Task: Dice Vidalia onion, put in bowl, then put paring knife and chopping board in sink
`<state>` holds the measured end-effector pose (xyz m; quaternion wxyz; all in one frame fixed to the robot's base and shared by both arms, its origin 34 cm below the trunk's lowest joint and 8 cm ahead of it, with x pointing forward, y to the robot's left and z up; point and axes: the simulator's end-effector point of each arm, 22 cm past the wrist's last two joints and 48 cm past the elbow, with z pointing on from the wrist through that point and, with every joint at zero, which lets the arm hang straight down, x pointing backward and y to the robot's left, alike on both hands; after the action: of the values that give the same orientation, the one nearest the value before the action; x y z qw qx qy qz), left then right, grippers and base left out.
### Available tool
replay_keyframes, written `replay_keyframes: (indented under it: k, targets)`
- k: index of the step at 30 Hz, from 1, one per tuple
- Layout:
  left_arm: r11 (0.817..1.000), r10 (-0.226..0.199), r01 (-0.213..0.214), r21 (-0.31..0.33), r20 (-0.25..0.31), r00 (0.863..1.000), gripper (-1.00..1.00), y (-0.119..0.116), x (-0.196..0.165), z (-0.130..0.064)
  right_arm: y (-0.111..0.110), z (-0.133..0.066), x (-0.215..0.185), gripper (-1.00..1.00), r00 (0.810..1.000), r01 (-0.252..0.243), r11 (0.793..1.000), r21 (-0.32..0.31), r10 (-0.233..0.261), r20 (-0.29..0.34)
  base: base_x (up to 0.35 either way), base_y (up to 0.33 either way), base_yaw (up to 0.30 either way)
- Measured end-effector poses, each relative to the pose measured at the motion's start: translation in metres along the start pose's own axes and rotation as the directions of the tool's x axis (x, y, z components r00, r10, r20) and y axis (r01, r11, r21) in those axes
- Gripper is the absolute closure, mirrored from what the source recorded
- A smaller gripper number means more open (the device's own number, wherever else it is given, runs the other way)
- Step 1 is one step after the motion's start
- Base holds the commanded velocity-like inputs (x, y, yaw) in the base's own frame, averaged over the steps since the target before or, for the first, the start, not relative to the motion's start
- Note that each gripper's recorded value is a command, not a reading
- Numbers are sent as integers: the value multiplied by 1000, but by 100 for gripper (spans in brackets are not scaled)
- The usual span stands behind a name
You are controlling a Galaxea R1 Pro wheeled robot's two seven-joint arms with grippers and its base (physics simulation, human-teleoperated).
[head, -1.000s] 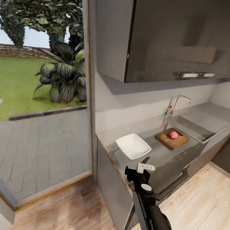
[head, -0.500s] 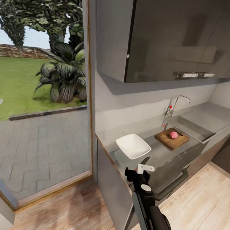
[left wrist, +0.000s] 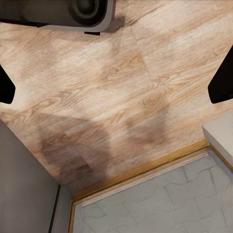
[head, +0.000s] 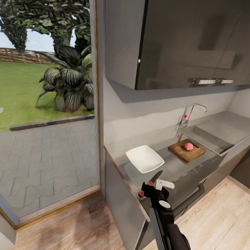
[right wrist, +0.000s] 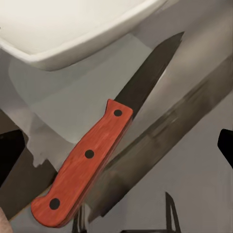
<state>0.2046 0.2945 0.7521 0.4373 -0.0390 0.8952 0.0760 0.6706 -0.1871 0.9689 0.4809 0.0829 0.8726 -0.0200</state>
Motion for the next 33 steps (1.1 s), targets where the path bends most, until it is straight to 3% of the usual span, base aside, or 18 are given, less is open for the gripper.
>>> replay_keyframes:
  k: [7,25,33]
  targets:
    - [1000,1,-1,0,0,1000,-100,1,0,0,0,0,-4,-100,1000,-10,1000,-1,10,24,0,0,0]
    - [1000,4,-4,-1,-6,1000,-100,1,2,-1,3,7,18,-100,1000,-3,1000,-1,3,-4,0,0,0]
    - [1000,5,-5,-1,-11,1000,-100,2,4,-2,3,9,21,-100,1000,-2,1000,0,2,-10,145,80,0]
